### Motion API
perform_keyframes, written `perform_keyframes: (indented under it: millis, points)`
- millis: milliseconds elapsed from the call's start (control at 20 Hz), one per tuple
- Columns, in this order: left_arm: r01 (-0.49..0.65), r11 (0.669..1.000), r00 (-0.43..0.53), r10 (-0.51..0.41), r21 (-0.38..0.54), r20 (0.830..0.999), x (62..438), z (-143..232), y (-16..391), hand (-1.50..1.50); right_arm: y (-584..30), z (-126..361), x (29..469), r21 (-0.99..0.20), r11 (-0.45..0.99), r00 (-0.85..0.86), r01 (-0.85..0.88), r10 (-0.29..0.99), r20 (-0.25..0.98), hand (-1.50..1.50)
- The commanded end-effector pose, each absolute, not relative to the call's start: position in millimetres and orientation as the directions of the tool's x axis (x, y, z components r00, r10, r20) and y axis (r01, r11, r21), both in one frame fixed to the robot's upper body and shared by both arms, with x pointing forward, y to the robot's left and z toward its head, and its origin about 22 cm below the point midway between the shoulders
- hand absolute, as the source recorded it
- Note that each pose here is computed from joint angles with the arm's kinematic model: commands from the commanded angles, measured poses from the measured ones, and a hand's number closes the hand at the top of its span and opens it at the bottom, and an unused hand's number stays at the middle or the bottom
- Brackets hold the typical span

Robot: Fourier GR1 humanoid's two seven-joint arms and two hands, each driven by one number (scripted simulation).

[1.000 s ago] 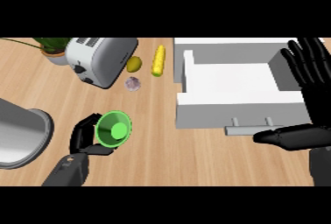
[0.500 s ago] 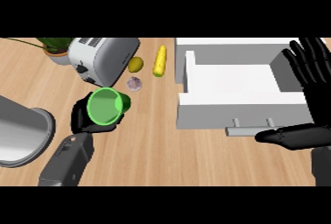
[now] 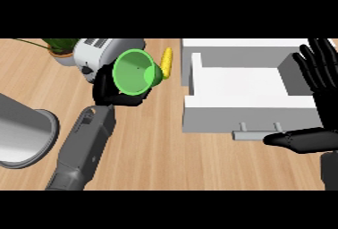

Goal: Pick up the cup, place it into the drawer and close the drawer

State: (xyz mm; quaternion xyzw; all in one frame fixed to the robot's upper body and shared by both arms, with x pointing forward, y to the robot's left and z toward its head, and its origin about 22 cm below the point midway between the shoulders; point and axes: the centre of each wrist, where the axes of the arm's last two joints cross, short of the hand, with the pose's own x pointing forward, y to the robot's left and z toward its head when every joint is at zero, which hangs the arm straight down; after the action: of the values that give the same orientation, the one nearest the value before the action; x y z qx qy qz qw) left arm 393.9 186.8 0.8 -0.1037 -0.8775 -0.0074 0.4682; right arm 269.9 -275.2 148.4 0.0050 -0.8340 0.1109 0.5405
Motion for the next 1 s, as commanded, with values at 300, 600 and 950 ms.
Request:
perform_keyframes:
  millis: [300, 600, 950]
  points:
    - [0.256, 0.967, -0.553, 0.145, 0.002, 0.82, 425.2, 148.8, 92.7, 1.5, -259.3, 143.5, 285.5, -0.169, 0.979, -0.407, -0.116, 0.109, 0.907, -1.5]
    - [0.18, 0.983, -0.498, 0.057, 0.04, 0.865, 436.1, 179.7, 53.1, 1.5, -261.3, 135.7, 267.4, -0.165, 0.975, -0.432, -0.146, 0.087, 0.897, -1.5]
    - [0.126, 0.981, -0.351, -0.095, 0.147, 0.931, 441.5, 178.3, 27.3, 1.5, -272.9, 158.3, 281.5, -0.182, 0.971, -0.448, -0.154, 0.095, 0.889, -1.5]
